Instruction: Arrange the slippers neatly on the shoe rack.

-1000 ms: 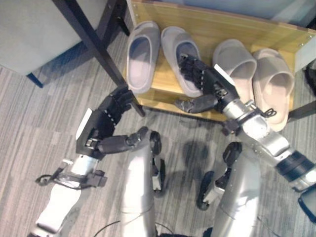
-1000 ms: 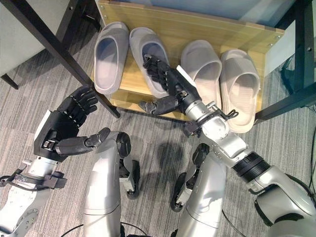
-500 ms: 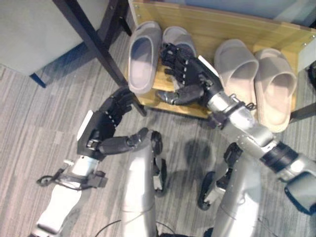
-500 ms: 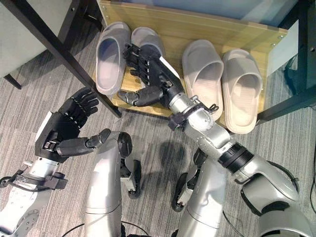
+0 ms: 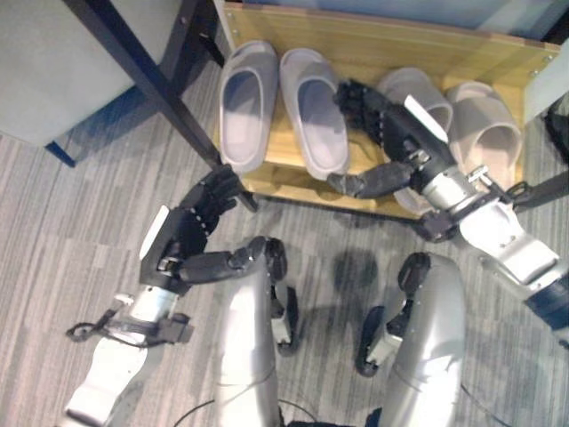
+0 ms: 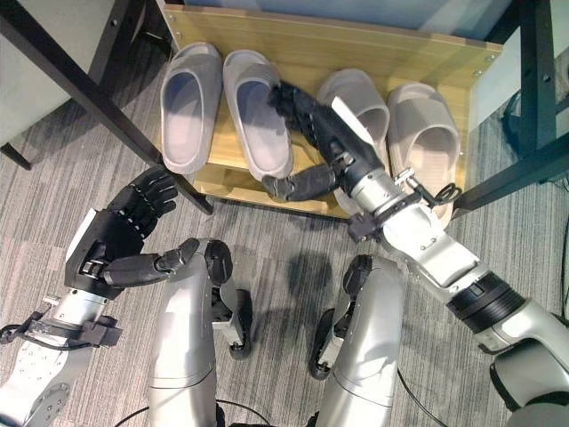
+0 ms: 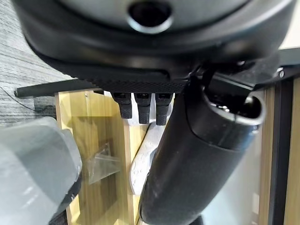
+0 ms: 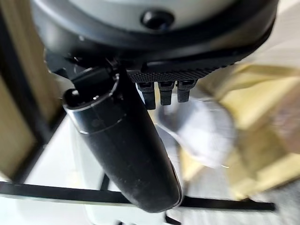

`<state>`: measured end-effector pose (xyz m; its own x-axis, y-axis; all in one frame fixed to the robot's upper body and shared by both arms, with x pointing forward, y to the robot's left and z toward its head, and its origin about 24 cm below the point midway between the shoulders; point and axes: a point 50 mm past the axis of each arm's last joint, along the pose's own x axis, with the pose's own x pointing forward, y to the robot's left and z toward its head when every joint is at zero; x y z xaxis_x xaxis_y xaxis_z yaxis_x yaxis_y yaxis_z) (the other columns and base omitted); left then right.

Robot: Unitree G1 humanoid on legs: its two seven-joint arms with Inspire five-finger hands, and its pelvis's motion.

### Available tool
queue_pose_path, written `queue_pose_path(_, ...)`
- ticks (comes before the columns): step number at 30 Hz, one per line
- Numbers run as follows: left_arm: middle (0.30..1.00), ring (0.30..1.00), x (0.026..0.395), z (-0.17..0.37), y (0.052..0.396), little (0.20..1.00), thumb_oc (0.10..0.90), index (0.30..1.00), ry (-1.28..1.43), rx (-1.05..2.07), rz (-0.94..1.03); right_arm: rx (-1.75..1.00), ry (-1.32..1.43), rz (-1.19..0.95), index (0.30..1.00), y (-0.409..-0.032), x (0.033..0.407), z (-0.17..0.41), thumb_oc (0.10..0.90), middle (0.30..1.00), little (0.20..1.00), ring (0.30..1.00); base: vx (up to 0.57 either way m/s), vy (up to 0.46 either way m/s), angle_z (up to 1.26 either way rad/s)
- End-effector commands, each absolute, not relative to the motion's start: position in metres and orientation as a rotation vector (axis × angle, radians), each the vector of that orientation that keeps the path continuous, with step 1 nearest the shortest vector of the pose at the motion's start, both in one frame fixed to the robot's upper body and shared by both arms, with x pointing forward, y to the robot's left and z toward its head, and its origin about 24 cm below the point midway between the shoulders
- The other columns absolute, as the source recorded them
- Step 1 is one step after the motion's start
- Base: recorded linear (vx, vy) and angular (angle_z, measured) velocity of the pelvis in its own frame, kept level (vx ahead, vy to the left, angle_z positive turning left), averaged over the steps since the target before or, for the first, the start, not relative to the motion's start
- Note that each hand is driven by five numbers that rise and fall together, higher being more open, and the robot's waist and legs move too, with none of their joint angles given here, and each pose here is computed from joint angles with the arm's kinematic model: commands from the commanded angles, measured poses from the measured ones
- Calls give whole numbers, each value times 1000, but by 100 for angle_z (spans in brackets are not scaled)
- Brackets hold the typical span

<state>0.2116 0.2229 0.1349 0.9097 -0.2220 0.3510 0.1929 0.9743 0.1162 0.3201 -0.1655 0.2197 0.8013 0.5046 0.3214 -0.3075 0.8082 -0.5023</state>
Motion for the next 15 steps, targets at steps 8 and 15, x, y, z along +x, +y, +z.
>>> queue_pose_path(8, 900, 900, 196, 184, 207, 900, 800, 900, -662, 87, -265, -700, -850, 453, 900, -146, 294, 293, 800, 900, 900, 900, 0, 0, 0)
queue_pose_path(15, 900, 900, 197, 185, 208, 900, 800, 900, -672, 86, -256, -680, -838, 459, 900, -142, 297, 289, 800, 900, 900, 900, 0, 0, 0)
